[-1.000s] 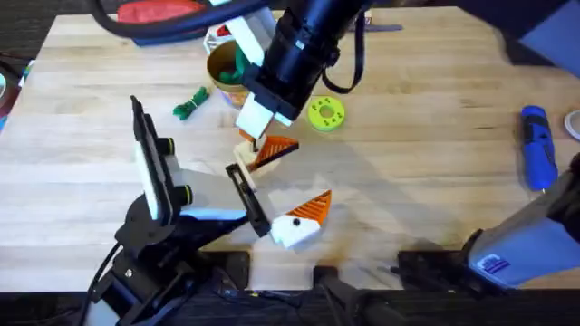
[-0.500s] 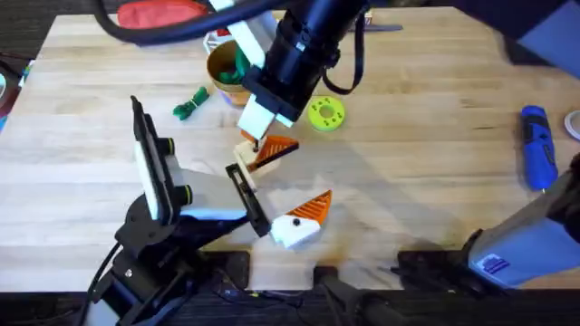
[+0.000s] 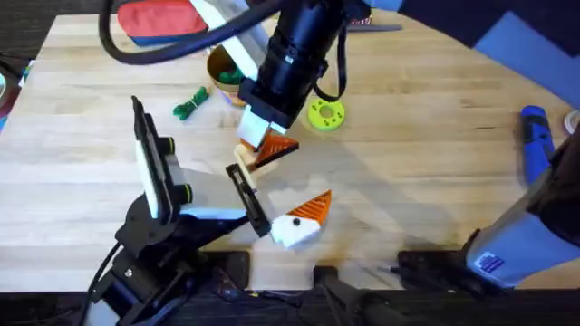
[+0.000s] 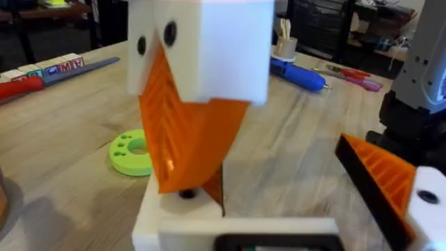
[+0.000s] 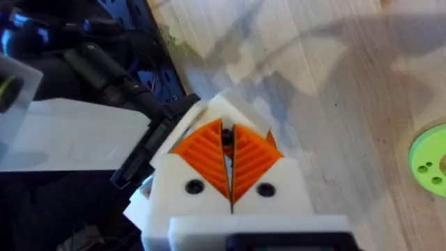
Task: Pick up the gripper from the table and insert it into the empty holder that is missing its gripper. Then pick up a screw, insert it into the mounting hole, and use the screwdriver to tighten it. Finally, clean up the table by picking up the vegetable and placing it into the bucket.
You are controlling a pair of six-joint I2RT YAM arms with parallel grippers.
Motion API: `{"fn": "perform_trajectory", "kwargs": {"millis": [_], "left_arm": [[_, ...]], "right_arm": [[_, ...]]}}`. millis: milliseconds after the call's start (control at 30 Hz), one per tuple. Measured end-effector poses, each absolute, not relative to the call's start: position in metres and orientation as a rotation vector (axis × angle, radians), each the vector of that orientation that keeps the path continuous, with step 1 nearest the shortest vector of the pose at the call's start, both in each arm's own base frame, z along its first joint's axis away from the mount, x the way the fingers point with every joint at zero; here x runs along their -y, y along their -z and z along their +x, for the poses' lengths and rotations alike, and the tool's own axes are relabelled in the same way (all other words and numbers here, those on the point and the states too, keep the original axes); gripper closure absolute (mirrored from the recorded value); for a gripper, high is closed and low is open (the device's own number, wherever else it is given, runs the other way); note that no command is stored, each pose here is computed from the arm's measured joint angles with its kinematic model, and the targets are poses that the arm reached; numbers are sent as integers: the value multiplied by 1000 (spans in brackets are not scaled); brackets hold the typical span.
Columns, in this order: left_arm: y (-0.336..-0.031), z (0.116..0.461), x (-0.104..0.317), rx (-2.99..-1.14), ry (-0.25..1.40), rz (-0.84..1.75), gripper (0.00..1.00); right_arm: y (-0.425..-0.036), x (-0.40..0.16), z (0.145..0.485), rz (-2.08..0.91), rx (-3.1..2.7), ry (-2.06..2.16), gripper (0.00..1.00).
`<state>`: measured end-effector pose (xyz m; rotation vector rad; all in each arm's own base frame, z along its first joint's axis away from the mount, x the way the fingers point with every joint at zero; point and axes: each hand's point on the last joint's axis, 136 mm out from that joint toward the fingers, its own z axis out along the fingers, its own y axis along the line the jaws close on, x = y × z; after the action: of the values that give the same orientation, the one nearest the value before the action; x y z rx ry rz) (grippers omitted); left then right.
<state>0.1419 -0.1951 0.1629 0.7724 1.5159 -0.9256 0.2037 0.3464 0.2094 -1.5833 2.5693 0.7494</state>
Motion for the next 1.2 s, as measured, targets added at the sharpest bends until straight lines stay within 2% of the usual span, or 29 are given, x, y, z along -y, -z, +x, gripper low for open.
{"fn": "perform_trajectory", "kwargs": {"millis": [100, 133, 200, 400, 600, 667, 833, 1000, 1067, 1200], "left_arm": [[-163, 142, 195, -1516, 926, 772, 15], [-163, 142, 195, -1516, 926, 772, 15], [-163, 142, 195, -1518, 928, 771, 14], [-163, 141, 196, -1522, 941, 766, 14], [-163, 141, 196, -1517, 935, 773, 15], [-163, 141, 196, -1514, 932, 776, 14], [-163, 141, 196, -1513, 930, 777, 16], [-163, 141, 196, -1514, 931, 777, 15], [-163, 141, 196, -1513, 930, 777, 92], [-163, 141, 196, -1512, 930, 778, 343]], "right_arm": [[-209, -346, 204, -1584, -2569, -749, 998], [-209, -346, 203, -1584, -2572, -751, 932], [-210, -346, 201, -1585, -2578, -761, 639], [-216, -341, 200, -1547, -2612, -784, 41], [-232, -306, 218, -1409, -2667, -728, 8], [-263, -271, 225, -1291, -2646, -686, 8], [-303, -240, 217, -1182, -2544, -659, 8], [-307, -208, 192, -1096, -2520, -633, 9], [-303, -198, 180, -1063, -2511, -636, 9], [-296, -177, 152, -977, -2511, -649, 8]]}}
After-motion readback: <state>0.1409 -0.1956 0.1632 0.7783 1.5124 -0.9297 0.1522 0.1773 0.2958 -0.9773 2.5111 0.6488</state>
